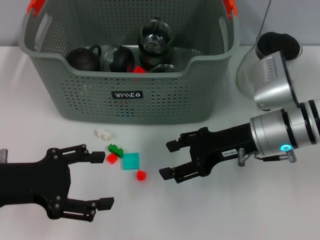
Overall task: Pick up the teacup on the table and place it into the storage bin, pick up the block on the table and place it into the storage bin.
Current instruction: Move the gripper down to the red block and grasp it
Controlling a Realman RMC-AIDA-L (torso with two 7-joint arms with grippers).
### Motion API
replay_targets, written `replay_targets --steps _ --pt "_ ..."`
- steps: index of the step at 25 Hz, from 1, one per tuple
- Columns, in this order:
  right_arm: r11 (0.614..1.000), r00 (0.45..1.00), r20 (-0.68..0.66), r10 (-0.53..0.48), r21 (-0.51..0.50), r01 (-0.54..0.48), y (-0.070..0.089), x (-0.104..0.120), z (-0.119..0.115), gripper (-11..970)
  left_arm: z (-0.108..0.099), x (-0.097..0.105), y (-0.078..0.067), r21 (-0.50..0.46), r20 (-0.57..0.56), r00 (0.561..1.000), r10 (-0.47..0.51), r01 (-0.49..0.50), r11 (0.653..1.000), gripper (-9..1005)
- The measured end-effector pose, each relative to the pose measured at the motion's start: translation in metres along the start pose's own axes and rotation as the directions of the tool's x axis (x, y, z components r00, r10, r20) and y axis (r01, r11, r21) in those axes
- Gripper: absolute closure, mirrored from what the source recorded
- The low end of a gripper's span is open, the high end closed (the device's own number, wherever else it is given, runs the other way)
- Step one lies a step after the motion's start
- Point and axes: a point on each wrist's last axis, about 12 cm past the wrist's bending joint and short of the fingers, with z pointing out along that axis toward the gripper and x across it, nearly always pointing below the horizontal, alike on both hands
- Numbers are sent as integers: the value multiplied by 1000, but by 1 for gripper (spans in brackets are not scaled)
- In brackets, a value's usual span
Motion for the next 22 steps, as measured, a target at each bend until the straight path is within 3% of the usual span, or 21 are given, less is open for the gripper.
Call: replay_targets --steps 22 --pt "991 982 -143 -127 28 132 4 -1 39 105 13 17 3 10 64 998 -25 25 1000 61"
